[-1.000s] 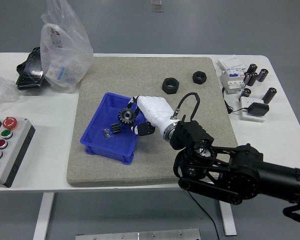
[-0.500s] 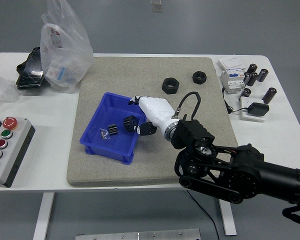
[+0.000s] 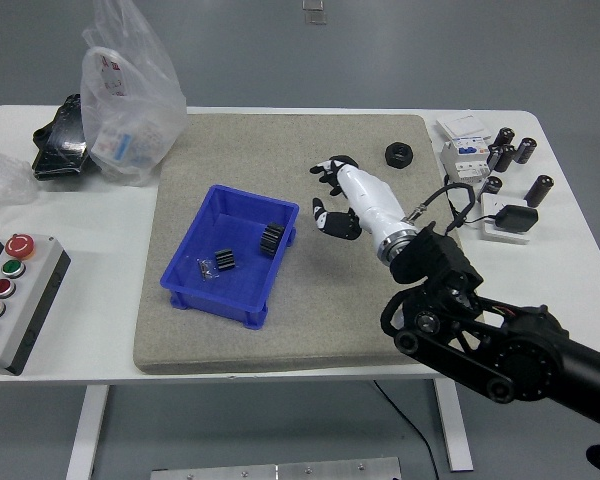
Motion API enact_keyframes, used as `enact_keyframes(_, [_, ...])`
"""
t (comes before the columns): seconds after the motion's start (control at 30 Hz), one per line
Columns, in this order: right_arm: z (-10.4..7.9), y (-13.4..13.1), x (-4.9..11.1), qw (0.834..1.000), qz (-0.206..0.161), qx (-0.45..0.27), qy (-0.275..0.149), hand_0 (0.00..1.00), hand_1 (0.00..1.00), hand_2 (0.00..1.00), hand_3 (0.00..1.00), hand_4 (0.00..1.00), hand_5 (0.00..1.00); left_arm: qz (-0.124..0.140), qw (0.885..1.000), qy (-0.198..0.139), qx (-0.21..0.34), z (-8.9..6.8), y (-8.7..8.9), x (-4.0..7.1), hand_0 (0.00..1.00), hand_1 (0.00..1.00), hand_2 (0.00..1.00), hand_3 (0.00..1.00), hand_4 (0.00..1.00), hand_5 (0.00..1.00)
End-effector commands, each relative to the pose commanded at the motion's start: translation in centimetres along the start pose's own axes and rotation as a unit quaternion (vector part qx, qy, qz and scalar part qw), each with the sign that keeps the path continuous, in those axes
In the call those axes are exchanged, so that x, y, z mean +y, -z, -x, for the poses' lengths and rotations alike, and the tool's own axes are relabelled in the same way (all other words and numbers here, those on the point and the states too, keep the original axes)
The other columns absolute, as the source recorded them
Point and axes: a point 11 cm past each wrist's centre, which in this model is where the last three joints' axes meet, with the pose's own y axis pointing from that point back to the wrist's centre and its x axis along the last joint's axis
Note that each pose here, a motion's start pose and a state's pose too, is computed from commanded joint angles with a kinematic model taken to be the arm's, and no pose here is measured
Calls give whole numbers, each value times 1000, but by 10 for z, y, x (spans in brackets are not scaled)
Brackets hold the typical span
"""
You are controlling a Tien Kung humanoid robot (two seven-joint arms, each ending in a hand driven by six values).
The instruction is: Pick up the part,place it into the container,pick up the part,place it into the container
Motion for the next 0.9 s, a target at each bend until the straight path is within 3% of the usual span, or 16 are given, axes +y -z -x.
enact_keyframes(0.07, [-9, -17, 2, 998, 12, -54, -21, 327, 640, 701, 722, 541, 121, -2, 1000, -1, 2, 0, 2, 0, 626, 521, 514, 612, 690, 295])
enact_keyframes(0.1, [-15, -29, 4, 995, 21, -88, -37, 544, 666, 700, 698, 656, 274, -3, 1000, -1, 2, 0, 4, 0, 626, 521, 514, 612, 689, 292])
enact_keyframes(0.27, [-28, -75, 19, 977, 47, -197, -72, 544, 666, 700, 698, 656, 274, -7, 1000, -2, 3, 1, 11, 0, 626, 521, 514, 612, 689, 292])
enact_keyframes(0.3, [-29, -82, 22, 972, 49, -215, -77, 705, 688, 710, 692, 688, 303, -7, 1000, -2, 3, 0, 12, 0, 626, 521, 514, 612, 689, 292])
enact_keyframes(0.63, [-57, -138, 61, 903, 22, -391, -174, 757, 704, 718, 689, 697, 340, 1, 1000, -12, 5, -11, 11, -2, 626, 521, 514, 612, 690, 292])
enact_keyframes(0.9, [-81, -154, 74, 858, -18, -447, -252, 758, 704, 714, 678, 702, 406, 9, 1000, -8, -1, -9, 5, -1, 626, 520, 521, 612, 690, 291])
